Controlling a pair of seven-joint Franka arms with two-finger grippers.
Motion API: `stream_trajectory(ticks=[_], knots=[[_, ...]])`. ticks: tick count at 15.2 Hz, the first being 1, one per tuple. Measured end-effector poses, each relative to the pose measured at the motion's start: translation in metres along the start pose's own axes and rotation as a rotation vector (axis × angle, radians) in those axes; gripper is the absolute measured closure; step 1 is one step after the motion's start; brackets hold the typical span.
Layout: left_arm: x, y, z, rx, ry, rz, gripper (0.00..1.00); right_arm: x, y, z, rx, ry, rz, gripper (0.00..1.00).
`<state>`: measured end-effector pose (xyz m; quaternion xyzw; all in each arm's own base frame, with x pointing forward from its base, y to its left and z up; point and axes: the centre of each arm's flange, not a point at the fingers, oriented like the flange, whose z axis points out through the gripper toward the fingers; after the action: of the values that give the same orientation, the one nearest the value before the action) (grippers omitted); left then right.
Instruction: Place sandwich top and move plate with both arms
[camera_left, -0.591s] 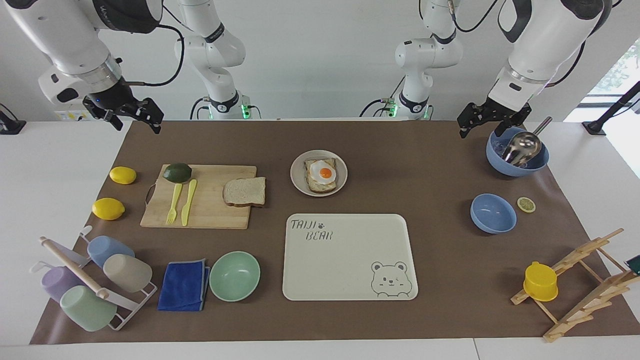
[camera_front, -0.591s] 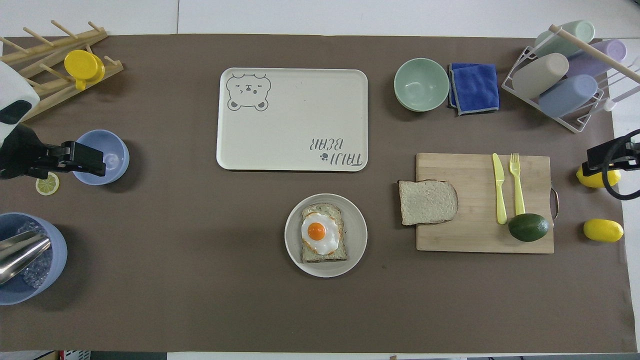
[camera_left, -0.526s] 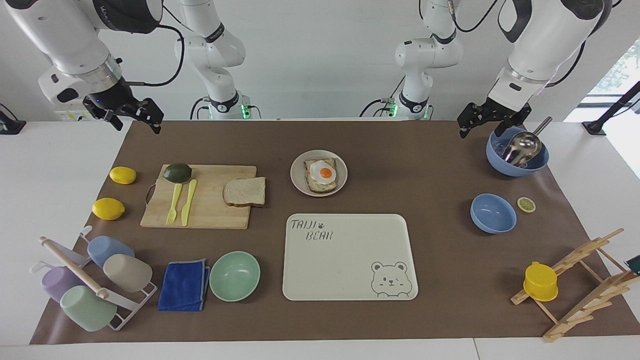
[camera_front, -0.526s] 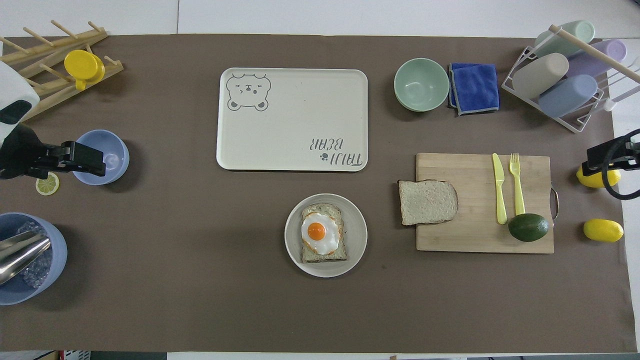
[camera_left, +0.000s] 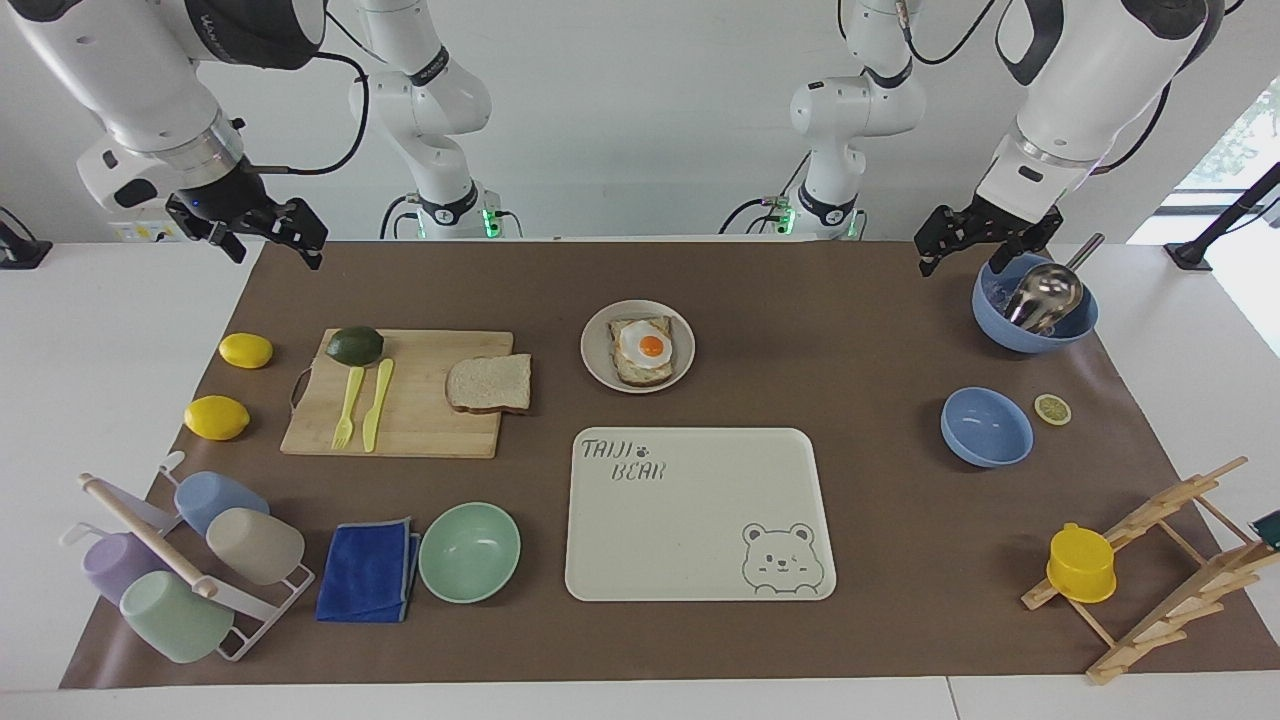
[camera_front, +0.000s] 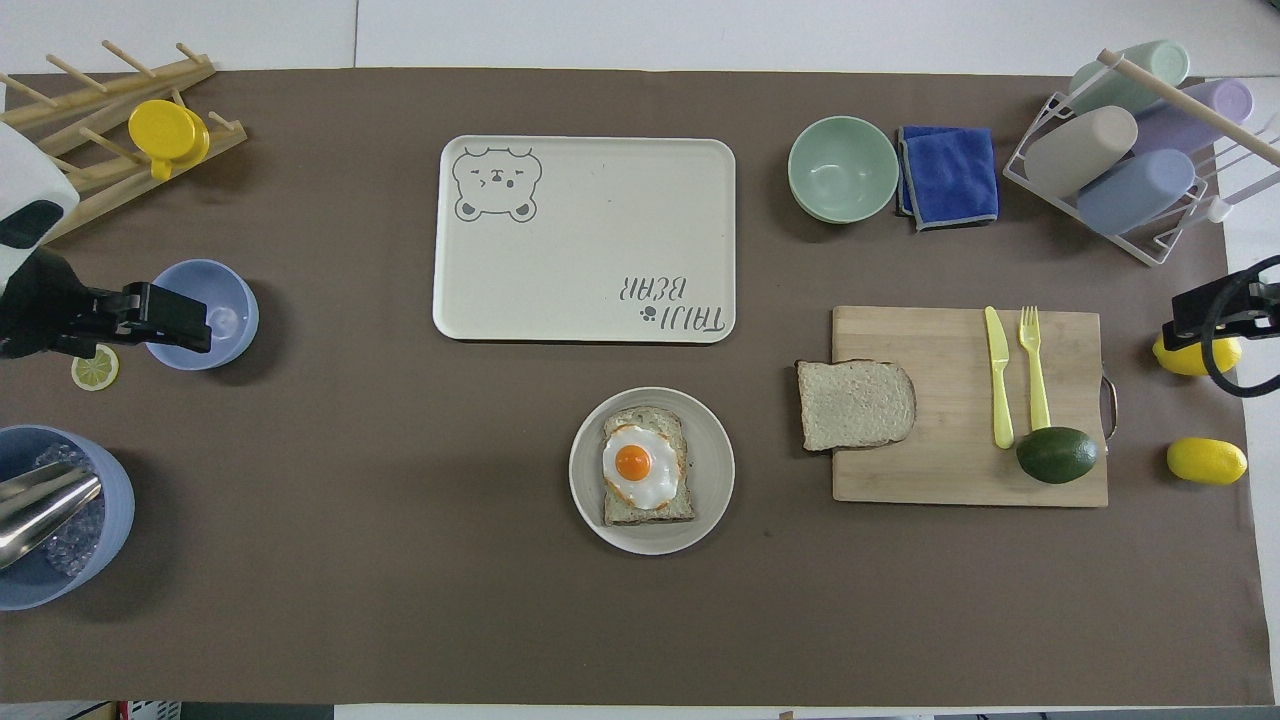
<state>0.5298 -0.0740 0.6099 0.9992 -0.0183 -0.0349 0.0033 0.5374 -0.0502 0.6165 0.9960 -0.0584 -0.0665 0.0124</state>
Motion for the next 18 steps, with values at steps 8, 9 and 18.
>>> stream_trajectory(ticks=[8,9,18], knots=[[0.0,0.0,0.0,0.0,0.0,0.0,0.0,0.006,-0.008,-0.003,0.004,0.051,-0.044,0.0],[0.0,0.0,0.0,0.0,0.0,0.0,0.0,0.008,-0.02,0.0,0.003,0.062,-0.068,0.0],[0.0,0.0,0.0,0.0,0.0,0.0,0.0,0.044,-0.258,0.148,-0.145,-0.005,-0.041,0.0]])
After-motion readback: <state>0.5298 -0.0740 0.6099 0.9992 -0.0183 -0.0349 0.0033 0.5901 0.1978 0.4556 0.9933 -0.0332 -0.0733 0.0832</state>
